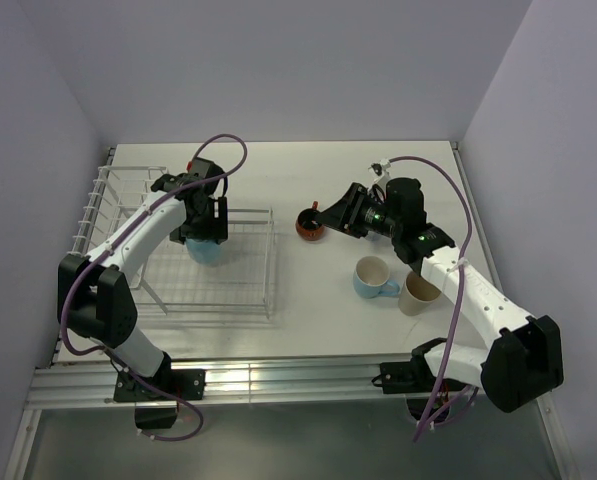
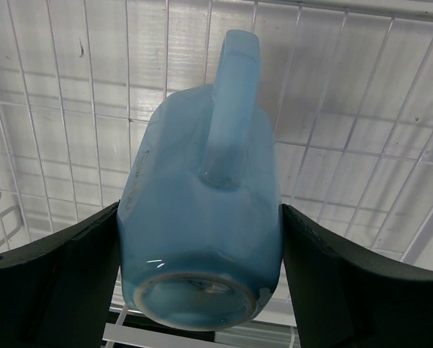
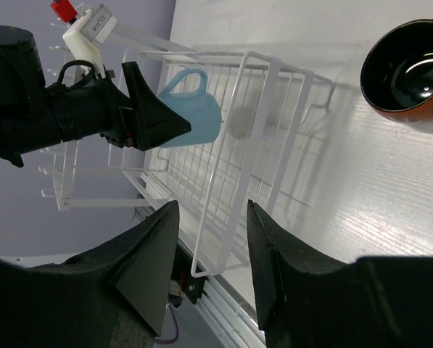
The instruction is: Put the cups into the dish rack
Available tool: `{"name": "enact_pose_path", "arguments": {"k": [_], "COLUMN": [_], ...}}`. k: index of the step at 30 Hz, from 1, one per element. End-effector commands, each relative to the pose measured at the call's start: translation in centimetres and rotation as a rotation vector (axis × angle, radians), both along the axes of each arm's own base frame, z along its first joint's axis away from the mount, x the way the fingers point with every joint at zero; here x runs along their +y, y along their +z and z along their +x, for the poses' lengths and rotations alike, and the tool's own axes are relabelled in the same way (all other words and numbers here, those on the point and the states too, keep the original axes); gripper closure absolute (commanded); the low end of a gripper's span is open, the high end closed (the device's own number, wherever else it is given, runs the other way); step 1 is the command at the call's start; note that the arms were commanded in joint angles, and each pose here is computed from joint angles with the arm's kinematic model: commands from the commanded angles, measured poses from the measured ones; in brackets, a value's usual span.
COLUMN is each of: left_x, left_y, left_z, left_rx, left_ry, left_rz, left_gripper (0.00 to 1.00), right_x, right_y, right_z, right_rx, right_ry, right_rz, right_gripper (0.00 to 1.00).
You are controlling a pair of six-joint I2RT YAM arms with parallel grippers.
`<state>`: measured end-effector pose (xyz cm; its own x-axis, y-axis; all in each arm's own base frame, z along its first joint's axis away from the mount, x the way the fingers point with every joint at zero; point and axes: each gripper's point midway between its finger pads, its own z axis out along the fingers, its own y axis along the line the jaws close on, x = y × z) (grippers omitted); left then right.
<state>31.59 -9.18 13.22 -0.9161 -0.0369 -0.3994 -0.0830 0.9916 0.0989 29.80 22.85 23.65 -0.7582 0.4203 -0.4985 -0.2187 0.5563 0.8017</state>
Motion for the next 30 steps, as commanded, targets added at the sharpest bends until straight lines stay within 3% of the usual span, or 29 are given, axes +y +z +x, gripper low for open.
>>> {"name": "enact_pose_path", "arguments": {"k": [1,13,14,22,23,30], "left_x": [0.21,0.57,0.61,0.62,0.6,0.64], "left_y": [1.66,1.97,1.93,1.78,1.67,1.62], "left_z": [1.52,1.92,1.9,1.94,1.9,1.87], "left_rx": [-0.093,-0.123,-0.122,-0.127,-0.124,-0.127], "left_ry": [0.024,0.045,0.046,0.048,0.049,0.049], "left_rz": [0.0,0.014,0.016,0.015,0.014,0.014], "left_gripper": [0.35,0.26,0.2,0.17,0.01,0.01], "right_x": [0.45,0.52,0.48,0.52,0.54,0.46], "right_y": [1.22,1.01,0.89,0.67,0.59,0.59], "right_z": [0.31,0.35,0.39,0.3,0.27,0.2], "right_rx": [-0.049,-0.051,-0.048,-0.047,-0.048,-0.047], "right_ry": [0.018,0.024,0.022,0.026,0.027,0.025], "right_rz": [0.012,0.005,0.005,0.002,-0.001,0.0], "right_gripper": [0.5,0.5,0.5,0.5,0.5,0.5]}}
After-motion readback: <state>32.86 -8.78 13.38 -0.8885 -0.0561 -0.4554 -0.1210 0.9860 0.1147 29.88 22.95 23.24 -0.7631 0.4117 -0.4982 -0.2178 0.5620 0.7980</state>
